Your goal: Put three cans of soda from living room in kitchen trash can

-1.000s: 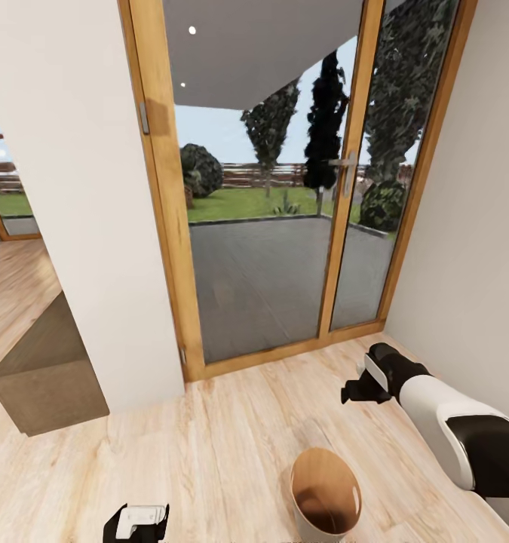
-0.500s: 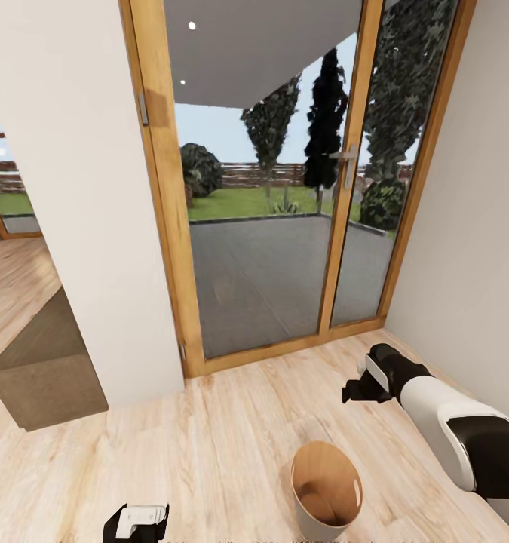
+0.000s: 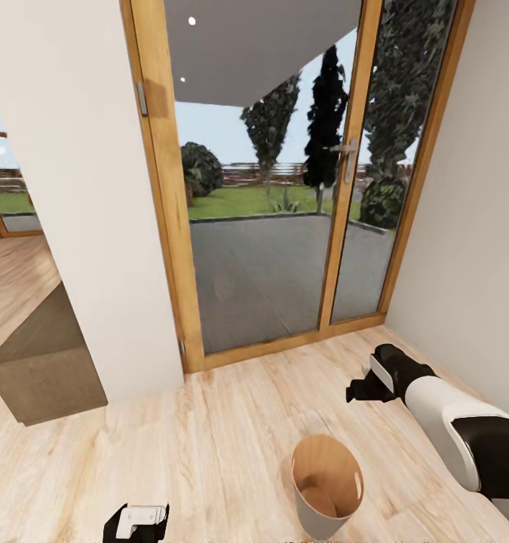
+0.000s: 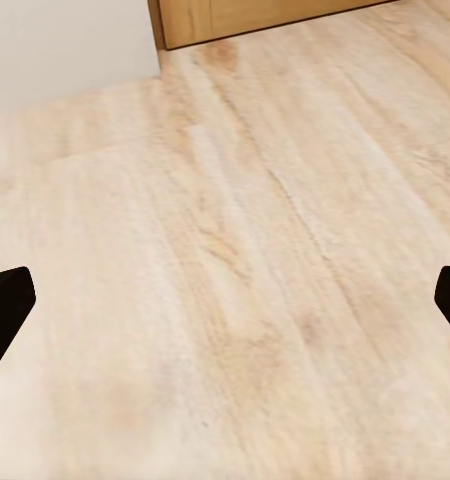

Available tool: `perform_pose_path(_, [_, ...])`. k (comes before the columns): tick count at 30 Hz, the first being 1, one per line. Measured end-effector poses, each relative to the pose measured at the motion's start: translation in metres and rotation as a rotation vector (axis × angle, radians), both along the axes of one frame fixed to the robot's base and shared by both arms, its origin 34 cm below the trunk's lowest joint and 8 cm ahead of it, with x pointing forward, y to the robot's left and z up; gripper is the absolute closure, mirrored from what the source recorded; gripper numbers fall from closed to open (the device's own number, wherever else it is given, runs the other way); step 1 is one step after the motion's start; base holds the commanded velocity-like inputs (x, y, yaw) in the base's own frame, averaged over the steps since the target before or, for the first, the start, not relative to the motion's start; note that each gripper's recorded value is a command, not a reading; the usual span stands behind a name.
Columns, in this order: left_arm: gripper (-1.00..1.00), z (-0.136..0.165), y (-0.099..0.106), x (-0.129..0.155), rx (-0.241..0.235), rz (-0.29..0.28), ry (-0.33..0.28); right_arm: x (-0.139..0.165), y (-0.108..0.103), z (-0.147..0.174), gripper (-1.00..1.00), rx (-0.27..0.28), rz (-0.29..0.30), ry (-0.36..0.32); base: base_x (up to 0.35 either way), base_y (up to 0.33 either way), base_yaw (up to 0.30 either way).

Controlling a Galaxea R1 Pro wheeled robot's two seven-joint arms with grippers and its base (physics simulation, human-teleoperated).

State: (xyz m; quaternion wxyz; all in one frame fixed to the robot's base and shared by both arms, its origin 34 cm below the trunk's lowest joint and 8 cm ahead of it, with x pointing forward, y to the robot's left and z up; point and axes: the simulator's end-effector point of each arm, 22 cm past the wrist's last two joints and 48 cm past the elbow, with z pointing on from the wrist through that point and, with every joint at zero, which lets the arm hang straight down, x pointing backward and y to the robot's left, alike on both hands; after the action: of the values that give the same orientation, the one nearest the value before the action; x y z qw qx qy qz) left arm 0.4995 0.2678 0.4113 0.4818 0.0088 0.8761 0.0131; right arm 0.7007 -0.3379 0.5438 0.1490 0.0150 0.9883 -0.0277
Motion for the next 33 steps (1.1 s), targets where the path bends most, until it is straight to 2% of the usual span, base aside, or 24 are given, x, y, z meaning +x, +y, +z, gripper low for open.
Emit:
perform_pose_path(22, [-1.00,-0.048,-0.001,-0.011,-0.001,-0.003,-0.002,-0.008,0.001,-0.045,-1.00,0.005,0.002,-0.013,0.000,0.000,0.000])
perform_pose_path(33, [-1.00,-0.073,-0.001,-0.018,0.000,-0.003,-0.001,-0.014,-0.001,-0.069,-1.00,-0.014,0.014,-0.014,0.000,0.000,0.000])
